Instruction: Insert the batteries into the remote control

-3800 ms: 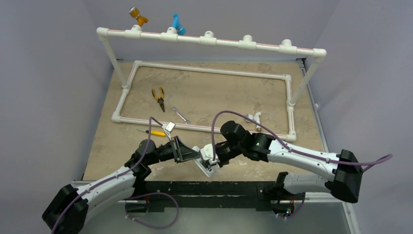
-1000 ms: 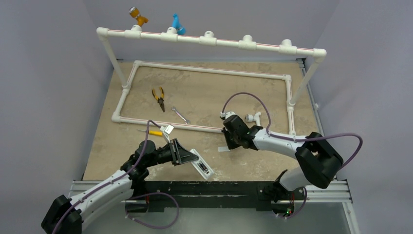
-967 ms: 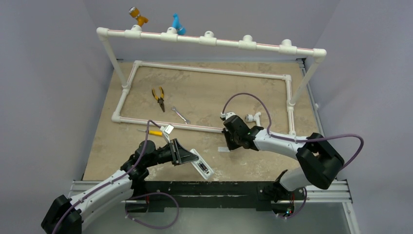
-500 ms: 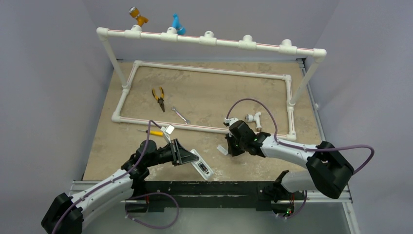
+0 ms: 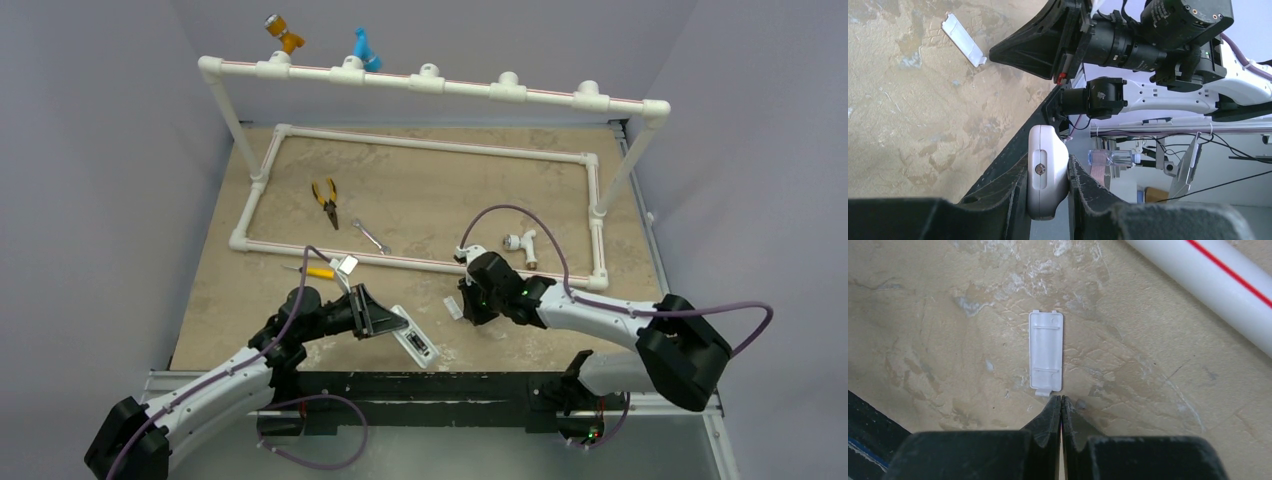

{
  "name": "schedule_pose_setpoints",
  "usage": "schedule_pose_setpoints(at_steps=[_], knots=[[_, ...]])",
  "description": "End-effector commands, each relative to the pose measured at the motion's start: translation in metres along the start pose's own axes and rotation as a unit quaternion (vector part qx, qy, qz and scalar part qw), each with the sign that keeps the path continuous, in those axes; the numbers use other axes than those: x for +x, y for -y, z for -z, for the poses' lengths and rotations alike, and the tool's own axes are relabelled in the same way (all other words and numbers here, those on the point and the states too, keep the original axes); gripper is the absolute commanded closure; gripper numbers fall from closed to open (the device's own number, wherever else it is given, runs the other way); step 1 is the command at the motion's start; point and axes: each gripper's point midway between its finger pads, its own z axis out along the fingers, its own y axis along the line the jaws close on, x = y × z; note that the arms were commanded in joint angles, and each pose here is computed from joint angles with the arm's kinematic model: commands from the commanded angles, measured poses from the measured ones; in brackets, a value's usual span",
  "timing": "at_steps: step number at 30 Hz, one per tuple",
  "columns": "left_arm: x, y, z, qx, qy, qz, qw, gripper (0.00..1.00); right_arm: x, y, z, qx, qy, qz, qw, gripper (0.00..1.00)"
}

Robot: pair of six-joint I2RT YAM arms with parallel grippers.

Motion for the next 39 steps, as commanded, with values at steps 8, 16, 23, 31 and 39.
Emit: schedule_pose_setpoints(at_steps=[8,16,23,31,39], knots=[[-0.017,0.049,0.005,0.051,0.021,-0.054,0.997,1.0,-0.026,-0.003,0.024,0.0,0.063,-0.012,0.998,0.7],[-0.028,0.091,0.026,0.061,0.045,-0.104,0.992,1.0,-0.021,-0.005,0.011,-0.005,0.052,-0.024,0.998,0.57],[-0.028,0.097,0.031,0.066,0.05,-0.105,0.991,1.0,-0.018,-0.006,-0.001,-0.006,0.039,-0.025,0.999,0.56],[-0.026,0.093,0.031,0.064,0.049,-0.103,0.991,1.0,-0.019,-0.009,-0.007,-0.007,0.032,-0.024,0.999,0.56],[-0.025,0.091,0.034,0.065,0.05,-0.104,0.991,1.0,-0.01,-0.01,-0.013,0.022,0.007,0.002,1.0,0.63]])
